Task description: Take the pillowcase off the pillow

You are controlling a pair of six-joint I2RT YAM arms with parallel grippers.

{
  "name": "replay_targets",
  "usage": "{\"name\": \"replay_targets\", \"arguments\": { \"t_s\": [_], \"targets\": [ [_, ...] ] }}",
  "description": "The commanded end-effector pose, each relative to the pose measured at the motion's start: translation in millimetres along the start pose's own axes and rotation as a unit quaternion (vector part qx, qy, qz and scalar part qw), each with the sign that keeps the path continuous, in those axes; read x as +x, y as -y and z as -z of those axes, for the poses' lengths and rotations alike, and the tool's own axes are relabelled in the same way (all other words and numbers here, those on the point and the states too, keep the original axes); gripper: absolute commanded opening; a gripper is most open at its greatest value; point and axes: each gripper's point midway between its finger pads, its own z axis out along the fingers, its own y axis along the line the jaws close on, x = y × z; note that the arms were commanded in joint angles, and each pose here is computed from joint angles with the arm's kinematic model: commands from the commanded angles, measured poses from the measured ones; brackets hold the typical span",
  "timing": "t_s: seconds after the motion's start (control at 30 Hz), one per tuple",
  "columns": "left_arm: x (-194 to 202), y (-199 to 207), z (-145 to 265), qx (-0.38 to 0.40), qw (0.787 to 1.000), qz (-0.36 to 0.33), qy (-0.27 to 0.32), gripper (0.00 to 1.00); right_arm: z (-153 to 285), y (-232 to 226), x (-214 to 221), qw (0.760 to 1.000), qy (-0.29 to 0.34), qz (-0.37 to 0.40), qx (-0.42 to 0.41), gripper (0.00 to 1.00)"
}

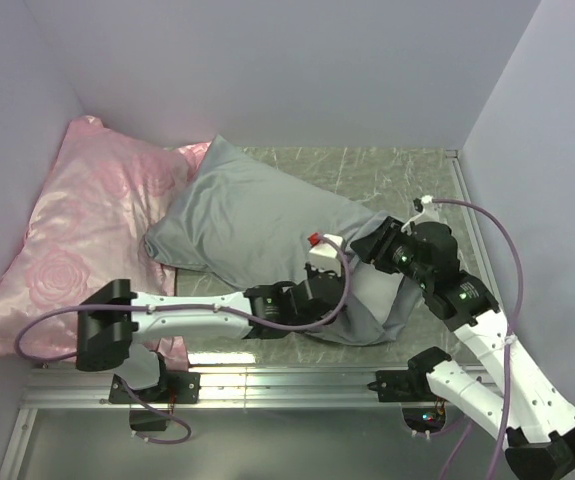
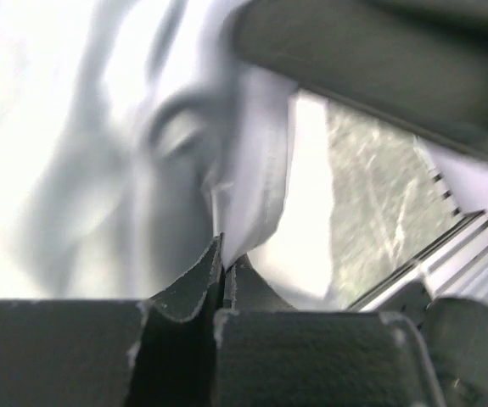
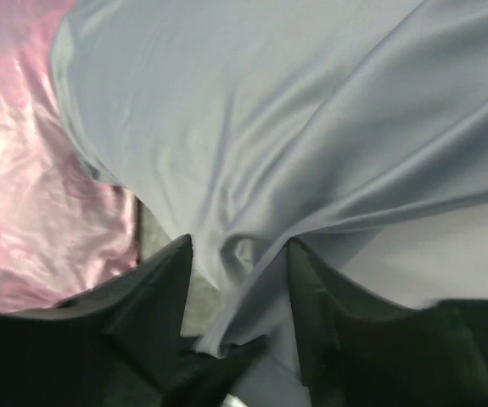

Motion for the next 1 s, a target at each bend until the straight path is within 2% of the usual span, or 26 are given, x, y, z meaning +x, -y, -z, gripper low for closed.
{"name": "replay_targets", "arguments": {
  "t_s": [0.0, 0.03, 0.13, 0.37, 0.43, 0.6, 0.7, 0.83, 0.93, 0.97],
  "targets": [
    [-6, -20, 25, -0.026, 0.999, 0.033, -0.014, 0.01, 14, -3, -16, 0.999, 0.035, 0.026, 0.0, 0.58],
    [-6, -25, 26, -0.033, 0.999, 0.035, -0.018, 0.01, 17, -1, -17, 0.999, 0.039, 0.028, 0.003, 0.67],
    [2, -42, 19, -0.05, 0.997, 0.041, -0.041, 0.01, 34, 8, -21, 0.997, 0.065, 0.022, 0.017, 0.77],
    [8, -84, -17, -0.091, 0.992, 0.047, -0.069, 0.01, 53, 35, 6, 0.997, 0.064, -0.013, 0.032, 0.78],
    [8, -106, -27, -0.104, 0.99, 0.054, -0.075, 0.01, 52, 44, 20, 0.998, 0.05, -0.019, 0.032, 0.78],
    [4, -124, -37, -0.108, 0.99, 0.049, -0.08, 0.01, 41, 71, 56, 0.998, 0.014, -0.043, 0.051, 0.78],
    [-2, -131, -42, -0.117, 0.989, 0.048, -0.077, 0.01, 32, 75, 65, 0.997, 0.006, -0.061, 0.046, 0.81],
    [-10, -136, -45, -0.114, 0.989, 0.051, -0.077, 0.01, 17, 91, 81, 0.996, -0.004, -0.067, 0.059, 0.91],
    [-8, -134, -43, -0.106, 0.989, 0.044, -0.089, 0.01, 14, 93, 75, 0.997, 0.026, -0.055, 0.046, 0.97],
    [-5, -132, -40, -0.098, 0.99, 0.046, -0.096, 0.01, 10, 97, 69, 0.996, 0.059, -0.052, 0.039, 1.0]
  ]
}}
